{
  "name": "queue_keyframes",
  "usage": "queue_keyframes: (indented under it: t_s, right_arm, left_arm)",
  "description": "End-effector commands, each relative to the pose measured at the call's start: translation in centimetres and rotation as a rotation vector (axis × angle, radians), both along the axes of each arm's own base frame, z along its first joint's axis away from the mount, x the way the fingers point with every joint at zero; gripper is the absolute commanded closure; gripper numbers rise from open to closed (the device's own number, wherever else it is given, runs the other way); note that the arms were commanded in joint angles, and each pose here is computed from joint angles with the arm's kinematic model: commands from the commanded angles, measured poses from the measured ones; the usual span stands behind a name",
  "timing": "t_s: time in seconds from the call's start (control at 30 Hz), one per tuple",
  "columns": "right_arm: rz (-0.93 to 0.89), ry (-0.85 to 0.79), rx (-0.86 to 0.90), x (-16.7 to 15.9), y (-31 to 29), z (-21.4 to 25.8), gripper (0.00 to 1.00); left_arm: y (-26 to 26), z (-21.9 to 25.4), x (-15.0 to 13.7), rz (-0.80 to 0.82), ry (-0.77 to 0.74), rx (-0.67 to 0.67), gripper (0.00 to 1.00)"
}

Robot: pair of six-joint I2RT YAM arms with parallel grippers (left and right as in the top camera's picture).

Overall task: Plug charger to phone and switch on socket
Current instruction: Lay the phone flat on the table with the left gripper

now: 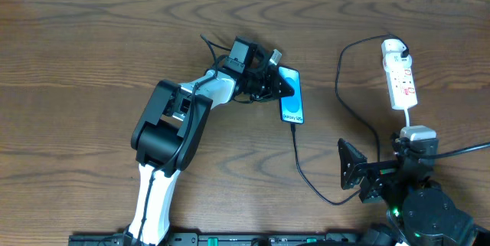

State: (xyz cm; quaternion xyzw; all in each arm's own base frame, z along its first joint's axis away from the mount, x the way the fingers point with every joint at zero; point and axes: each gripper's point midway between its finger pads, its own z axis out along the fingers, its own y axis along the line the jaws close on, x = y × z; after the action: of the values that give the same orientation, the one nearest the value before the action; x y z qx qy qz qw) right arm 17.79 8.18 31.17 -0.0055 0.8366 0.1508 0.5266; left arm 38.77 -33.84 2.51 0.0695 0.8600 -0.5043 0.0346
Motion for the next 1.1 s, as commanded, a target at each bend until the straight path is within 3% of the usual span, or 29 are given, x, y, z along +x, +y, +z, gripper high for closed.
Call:
queue_keyframes:
  t_s: [0.0,0.6,1.07]
  right_arm:
    - [-0.016,0.006,-0.006,0.1,-0.2,-0.4,0.01]
    - [-0.016,0.01,-0.011,0.1,-0.2,-0.5,0.01]
    - [-0.017,0.011,-0.013,0.1,-0.2,-0.5,0.01]
  left_arm:
    - [-0.2,0.3,0.1,-0.016,-0.021,-0.009,0.79]
    - [-0.2,0.3,0.1,-0.015,-0.021,-0.008,0.68]
    - [1.7,-2.6,0.3,0.063,0.014,0.157,0.6]
